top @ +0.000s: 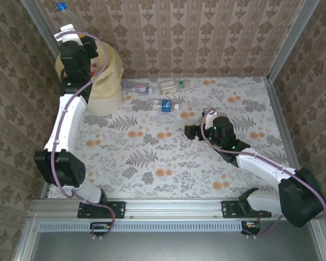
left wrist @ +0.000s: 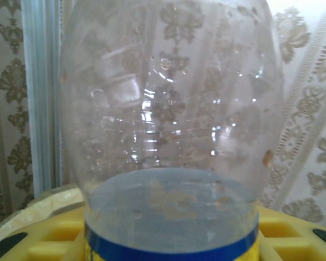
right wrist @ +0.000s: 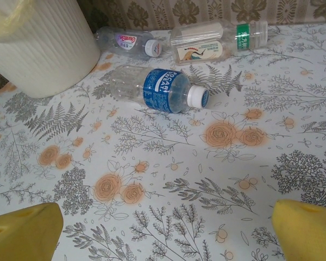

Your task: Put the plastic bottles in the bin

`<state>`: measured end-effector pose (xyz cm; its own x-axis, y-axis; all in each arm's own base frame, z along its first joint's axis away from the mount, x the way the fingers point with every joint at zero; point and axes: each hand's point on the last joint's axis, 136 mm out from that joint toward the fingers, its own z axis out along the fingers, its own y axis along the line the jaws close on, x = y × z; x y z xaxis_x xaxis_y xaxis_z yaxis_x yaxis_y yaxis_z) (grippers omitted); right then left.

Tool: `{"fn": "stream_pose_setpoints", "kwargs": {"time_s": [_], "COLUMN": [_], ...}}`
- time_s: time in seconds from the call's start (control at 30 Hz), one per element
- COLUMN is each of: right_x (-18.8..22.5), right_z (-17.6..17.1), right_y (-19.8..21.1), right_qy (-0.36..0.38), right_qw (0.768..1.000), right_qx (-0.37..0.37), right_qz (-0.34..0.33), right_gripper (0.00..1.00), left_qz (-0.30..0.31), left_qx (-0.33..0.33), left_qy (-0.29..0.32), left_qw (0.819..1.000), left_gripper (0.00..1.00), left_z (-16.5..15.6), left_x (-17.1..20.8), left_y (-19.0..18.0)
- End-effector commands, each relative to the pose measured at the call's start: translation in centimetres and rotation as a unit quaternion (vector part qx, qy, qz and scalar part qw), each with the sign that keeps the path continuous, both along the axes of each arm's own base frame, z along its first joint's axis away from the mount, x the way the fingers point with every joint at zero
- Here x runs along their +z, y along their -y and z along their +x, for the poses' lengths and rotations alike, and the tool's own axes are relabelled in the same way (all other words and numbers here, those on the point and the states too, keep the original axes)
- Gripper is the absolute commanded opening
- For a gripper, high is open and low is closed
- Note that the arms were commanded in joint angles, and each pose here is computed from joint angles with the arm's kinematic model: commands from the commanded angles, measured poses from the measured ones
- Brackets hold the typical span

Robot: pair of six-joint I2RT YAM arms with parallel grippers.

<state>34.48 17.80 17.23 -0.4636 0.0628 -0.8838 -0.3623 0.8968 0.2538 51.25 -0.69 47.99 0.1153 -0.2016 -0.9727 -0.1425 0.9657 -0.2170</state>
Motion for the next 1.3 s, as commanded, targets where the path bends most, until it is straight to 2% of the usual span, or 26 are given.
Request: {"fn": "stream_pose_setpoints", "kwargs": {"time_s": [0.0,0.27,0.47,0.63,0.7,0.8,0.97,1.27], "right_x": [1.3,1.0,1.1,1.2,1.4,1.3,1.2,1.0], "right_z": [0.2,0.1,-0.1,-0.3,-0.4,-0.5,-0.5,-0.3], "right_y": [0.0,0.1,0.2,0.5,0.6,0.7,0.8,0.8], "right_qy": [0.019,0.014,0.016,0.02,0.021,0.02,0.016,0.008], "right_qw": [1.0,1.0,1.0,1.0,1.0,1.0,0.999,0.999], "right_qx": [-0.01,-0.012,-0.011,-0.015,-0.016,-0.017,-0.023,-0.031], "right_qz": [0.015,0.016,0.015,0.012,0.011,0.011,0.016,0.025], "right_gripper": [1.0,1.0,1.0,1.0,1.0,1.0,1.0,1.0], "left_qz": [-0.023,-0.064,-0.081,-0.116,-0.13,-0.139,-0.144,-0.156], "left_qx": [0.038,0.094,0.139,0.163,0.155,0.136,0.098,0.032], "left_qy": [0.003,-0.066,-0.117,-0.17,-0.174,-0.165,-0.142,-0.118], "left_qw": [0.999,0.991,0.98,0.965,0.964,0.967,0.974,0.98], "left_gripper": [0.49,0.5,0.57,0.77,0.86,0.92,0.96,1.0], "left_z": [1.1,2.9,3.7,3.4,3.2,2.7,1.8,0.3], "left_x": [0.1,-4.4,-7.9,-10.8,-10.8,-9.6,-7.3,-5.3], "left_y": [-2.4,-4.7,-6.3,-7.4,-7.4,-7.0,-6.0,-3.9]}}
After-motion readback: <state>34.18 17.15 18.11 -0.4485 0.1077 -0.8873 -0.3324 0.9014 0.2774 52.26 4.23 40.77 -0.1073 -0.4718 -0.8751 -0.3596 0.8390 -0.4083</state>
